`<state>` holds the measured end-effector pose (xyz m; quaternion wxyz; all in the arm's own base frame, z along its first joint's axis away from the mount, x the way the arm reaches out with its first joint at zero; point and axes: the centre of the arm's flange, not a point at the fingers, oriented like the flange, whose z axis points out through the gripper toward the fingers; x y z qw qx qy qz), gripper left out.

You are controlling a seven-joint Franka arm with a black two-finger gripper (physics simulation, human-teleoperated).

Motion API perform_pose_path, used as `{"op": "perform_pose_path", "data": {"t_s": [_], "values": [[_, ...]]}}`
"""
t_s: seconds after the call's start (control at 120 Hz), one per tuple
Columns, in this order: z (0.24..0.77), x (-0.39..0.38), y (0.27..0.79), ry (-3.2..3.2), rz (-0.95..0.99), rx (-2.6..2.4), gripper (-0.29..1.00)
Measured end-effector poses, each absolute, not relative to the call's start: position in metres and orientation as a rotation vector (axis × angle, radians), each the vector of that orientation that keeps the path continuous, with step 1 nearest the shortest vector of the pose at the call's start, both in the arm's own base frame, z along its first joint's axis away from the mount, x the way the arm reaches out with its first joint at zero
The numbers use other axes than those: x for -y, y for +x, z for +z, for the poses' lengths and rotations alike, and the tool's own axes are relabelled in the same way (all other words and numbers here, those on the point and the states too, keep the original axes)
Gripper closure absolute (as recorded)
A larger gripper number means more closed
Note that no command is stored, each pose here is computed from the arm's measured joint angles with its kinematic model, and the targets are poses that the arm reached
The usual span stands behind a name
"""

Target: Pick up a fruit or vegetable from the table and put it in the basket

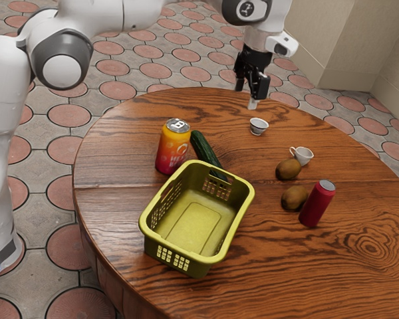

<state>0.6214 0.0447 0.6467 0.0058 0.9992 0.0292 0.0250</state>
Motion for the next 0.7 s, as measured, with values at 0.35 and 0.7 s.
{"op": "perform_pose_path", "data": {"t_s": [0.35,0.7], "values": [[0.650,-0.024,0.623,3.123,0.086,-0.014,0.00],[0.530,0.015,0.730,3.086,0.125,0.019,0.00]]}}
